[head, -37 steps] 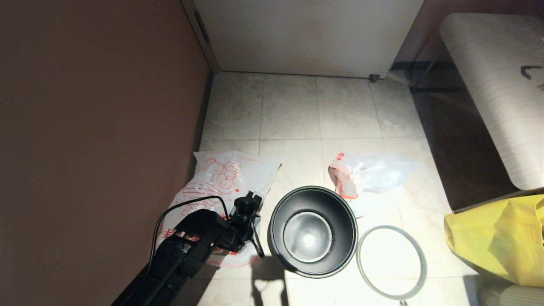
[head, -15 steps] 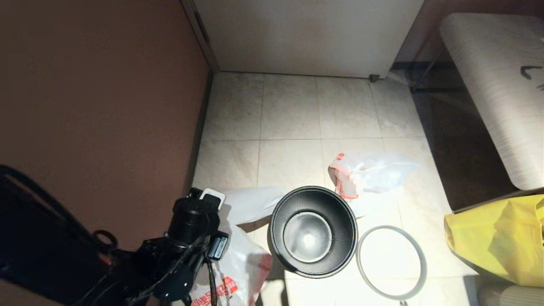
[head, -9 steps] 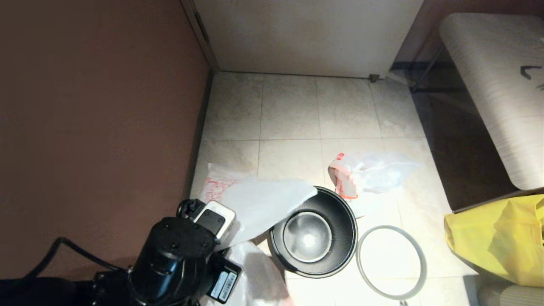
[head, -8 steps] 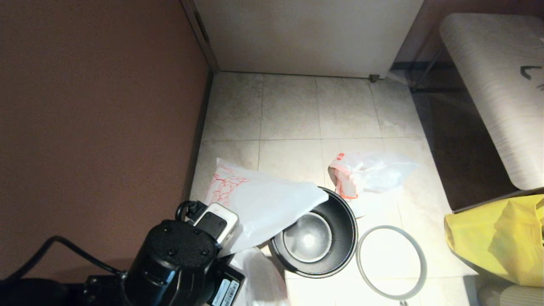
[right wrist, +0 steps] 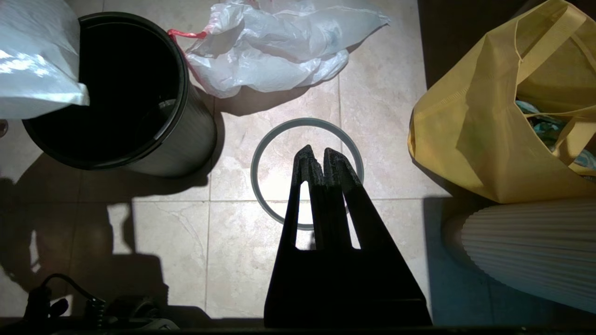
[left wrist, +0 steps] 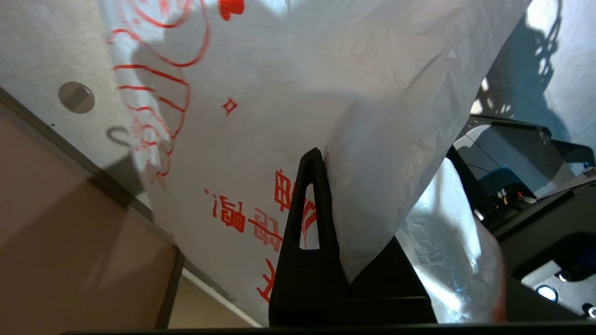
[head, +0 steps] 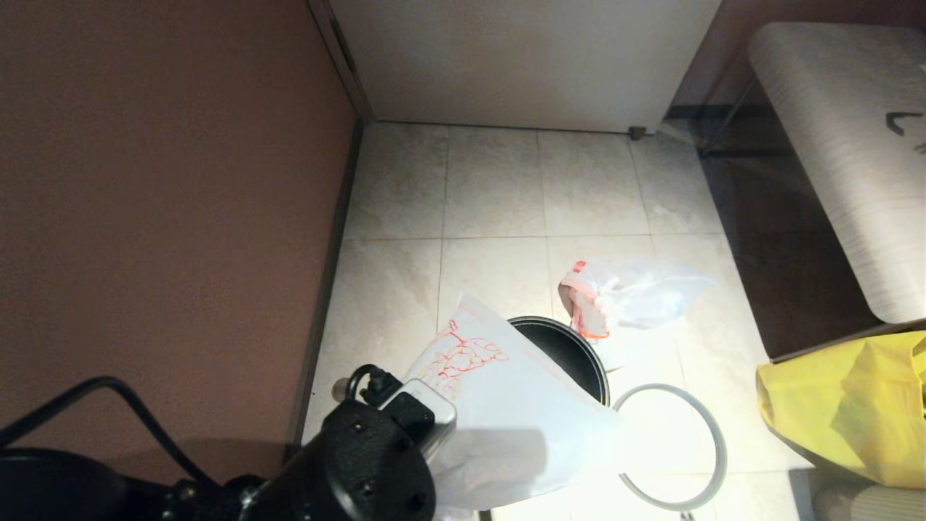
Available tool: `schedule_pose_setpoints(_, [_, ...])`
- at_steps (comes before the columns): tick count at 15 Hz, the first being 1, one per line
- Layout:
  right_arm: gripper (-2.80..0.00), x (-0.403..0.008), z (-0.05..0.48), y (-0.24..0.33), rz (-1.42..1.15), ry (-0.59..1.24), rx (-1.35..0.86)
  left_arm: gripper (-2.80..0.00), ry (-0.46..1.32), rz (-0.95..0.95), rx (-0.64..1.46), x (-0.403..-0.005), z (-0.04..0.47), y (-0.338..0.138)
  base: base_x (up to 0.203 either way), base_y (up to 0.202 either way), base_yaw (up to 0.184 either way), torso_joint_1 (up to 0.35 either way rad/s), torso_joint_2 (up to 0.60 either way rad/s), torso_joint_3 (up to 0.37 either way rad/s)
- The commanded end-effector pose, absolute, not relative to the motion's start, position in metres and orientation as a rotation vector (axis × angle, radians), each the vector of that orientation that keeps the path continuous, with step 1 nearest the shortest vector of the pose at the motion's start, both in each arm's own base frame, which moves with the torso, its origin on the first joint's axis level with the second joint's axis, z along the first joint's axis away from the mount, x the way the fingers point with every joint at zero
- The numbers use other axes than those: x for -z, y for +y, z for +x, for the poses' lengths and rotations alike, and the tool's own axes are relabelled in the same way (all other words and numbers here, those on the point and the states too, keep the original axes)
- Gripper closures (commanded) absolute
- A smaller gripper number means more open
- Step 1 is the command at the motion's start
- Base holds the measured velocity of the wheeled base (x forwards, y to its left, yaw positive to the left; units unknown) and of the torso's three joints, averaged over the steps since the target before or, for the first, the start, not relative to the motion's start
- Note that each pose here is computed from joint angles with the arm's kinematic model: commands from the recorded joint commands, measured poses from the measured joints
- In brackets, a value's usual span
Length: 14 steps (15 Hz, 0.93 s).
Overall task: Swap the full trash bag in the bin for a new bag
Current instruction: Put the new garbage bag on the trash can
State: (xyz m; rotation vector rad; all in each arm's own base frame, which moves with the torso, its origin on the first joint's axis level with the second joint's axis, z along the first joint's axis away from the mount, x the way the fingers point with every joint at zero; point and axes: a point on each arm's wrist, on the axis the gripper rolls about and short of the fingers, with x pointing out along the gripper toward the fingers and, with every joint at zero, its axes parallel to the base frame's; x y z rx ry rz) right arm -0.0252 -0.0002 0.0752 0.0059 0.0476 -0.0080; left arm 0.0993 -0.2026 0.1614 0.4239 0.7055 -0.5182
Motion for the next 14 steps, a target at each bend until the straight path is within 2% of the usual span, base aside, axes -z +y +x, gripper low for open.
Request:
schedule_pose_setpoints(1, [0.0,-0.075,-0.025,0.0,0.006,0.049,0.008,0.0,0.753,0.476,0.504,-0.142,0.11,-0.229,0.0,0.0,0.0,0.0,0.0,0.0])
schedule_pose_setpoints(5, [0.0,-0.075,-0.025,0.0,0.006,0.049,0.008,0.0,0.766,0.52,0.508,-0.108,0.139,-0.295,0.0,0.0,0.0,0.0,0.0,0.0])
schedule_pose_setpoints(8, [0.0,-0.075,-0.025,0.0,0.006,0.049,0.008,0.0,0.714,0.501,0.555,-0.102,0.15,-0.341,0.0,0.0,0.0,0.0,0.0,0.0])
schedule_pose_setpoints(10, [0.0,-0.075,-0.025,0.0,0.006,0.049,0.008,0.0,0.722,0.52,0.585,-0.094,0.149,-0.353,0.0,0.0,0.0,0.0,0.0,0.0])
schedule_pose_setpoints(14, [0.0,-0.075,-0.025,0.0,0.006,0.049,0.008,0.0,0.791,0.566,0.538,-0.05,0.173,-0.365,0.0,0.0,0.0,0.0,0.0,0.0])
